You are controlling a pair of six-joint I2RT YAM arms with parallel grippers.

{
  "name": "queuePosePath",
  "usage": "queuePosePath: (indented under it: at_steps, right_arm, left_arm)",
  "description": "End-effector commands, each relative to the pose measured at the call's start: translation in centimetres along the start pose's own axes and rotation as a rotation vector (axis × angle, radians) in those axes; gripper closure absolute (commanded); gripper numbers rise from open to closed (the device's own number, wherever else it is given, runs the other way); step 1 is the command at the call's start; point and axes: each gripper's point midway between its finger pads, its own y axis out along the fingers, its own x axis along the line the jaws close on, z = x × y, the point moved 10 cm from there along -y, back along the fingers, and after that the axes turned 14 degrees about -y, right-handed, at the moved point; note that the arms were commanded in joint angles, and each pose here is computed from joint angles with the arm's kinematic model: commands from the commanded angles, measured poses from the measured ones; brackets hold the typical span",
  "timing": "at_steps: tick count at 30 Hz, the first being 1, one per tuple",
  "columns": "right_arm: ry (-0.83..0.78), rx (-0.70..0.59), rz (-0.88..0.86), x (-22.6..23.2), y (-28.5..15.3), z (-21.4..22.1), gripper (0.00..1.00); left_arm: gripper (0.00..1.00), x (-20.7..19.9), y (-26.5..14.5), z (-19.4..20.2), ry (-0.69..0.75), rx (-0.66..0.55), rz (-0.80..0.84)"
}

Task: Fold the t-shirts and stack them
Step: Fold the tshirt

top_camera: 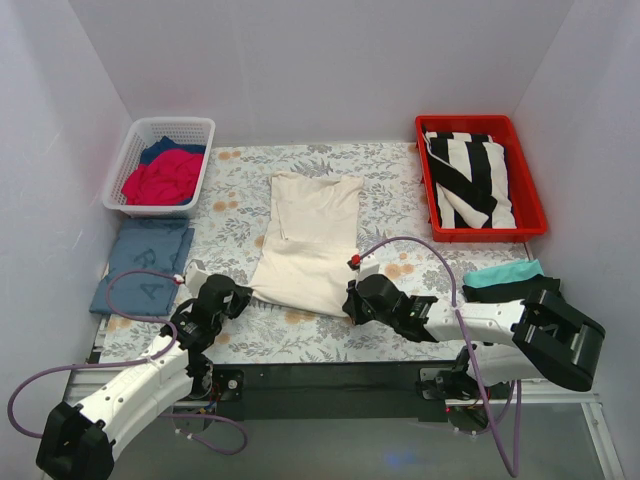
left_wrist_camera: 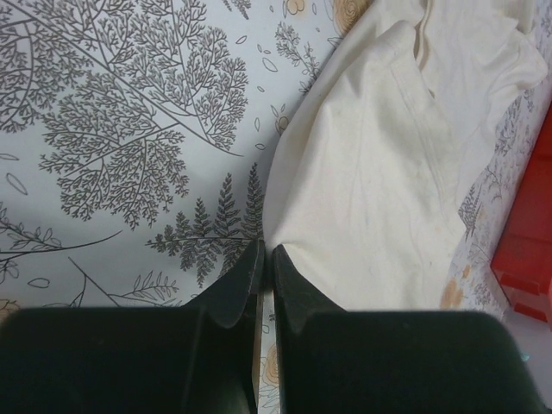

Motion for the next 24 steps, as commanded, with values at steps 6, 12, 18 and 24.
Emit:
queuePosePath:
  at_steps: [6, 12, 18, 24]
  right_arm:
    - [-0.028, -0.009, 0.115, 1.4, -1.9, -1.0, 0.99]
    - [-0.029, -0.028, 0.138, 1.8, -2.1, -1.9, 0.99]
    - [-0.034, -0.066, 0.165, 1.9, -2.5, -3.2, 0.99]
    - [-0.074, -0.105, 0.214, 1.8, -2.9, -5.4, 0.99]
  left_arm:
    - [1.0, -1.3, -1.1, -1.3, -0.047, -0.163, -0.018]
    - [1.0, -3.4, -1.8, -2.2, -0.046, -0.21, 0.021]
    - [1.0, -4.2, -1.4, -2.1, -0.029, -0.213, 0.006]
    - [1.0, -6.2, -1.4, -2.5, -0.014, -0.257, 0.04]
